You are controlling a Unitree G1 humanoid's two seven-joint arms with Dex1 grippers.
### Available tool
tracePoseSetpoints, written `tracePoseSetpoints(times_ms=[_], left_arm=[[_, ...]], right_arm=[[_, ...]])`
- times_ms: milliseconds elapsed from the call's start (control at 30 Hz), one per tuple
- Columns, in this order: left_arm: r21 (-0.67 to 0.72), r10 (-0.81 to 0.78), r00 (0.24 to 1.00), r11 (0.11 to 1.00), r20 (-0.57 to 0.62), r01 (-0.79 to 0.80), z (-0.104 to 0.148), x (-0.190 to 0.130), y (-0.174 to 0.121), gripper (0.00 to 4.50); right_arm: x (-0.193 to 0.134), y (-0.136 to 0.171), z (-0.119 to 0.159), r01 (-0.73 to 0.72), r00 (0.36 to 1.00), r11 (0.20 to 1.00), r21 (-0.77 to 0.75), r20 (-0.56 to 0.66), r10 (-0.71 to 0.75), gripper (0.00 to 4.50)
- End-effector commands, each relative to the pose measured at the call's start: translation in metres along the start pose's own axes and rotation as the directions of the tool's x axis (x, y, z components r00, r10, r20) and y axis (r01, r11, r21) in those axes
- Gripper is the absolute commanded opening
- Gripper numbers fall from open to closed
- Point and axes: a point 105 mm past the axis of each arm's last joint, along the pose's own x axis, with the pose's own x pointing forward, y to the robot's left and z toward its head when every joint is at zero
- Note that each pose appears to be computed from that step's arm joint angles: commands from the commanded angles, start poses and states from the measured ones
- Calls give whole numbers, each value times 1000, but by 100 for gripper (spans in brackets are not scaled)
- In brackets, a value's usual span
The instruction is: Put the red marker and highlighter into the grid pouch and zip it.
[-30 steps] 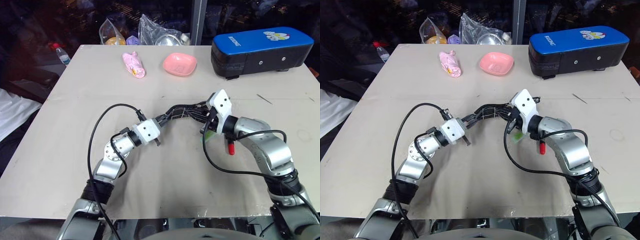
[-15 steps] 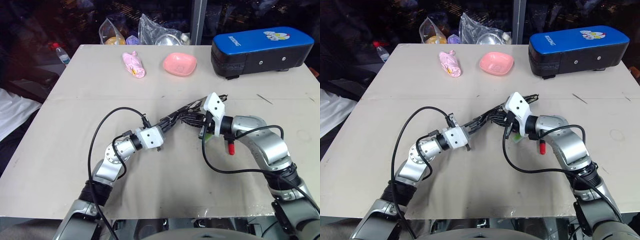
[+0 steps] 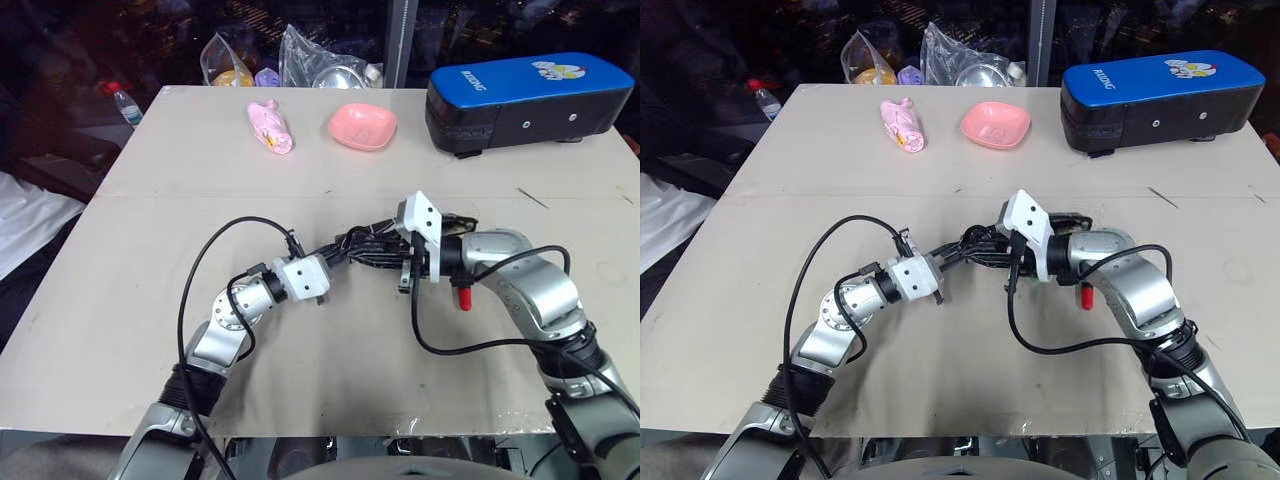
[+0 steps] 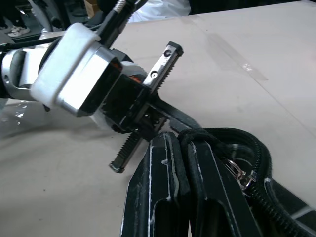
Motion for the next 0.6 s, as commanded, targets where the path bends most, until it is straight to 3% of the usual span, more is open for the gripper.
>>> tracePoseSetpoints(times_ms=[33,167,367,600], left_arm=[[8,18,999,1000,27,-18,8,5,6,0],[0,46,999,999,26,-46,6,6,15,0],[19,141,990,990,27,-141,6,3,36,0],[60,165,985,984,40,-167,10,-2,44,0]], right_arm=[[-10,2,14,15,999,999,-41,45,-13,10],[-31,-4,9,86,996,996,-15,26,-86,137],[-62,-6,15,186,981,982,19,45,-186,439],[-85,-33,28,374,919,925,68,106,-379,439]])
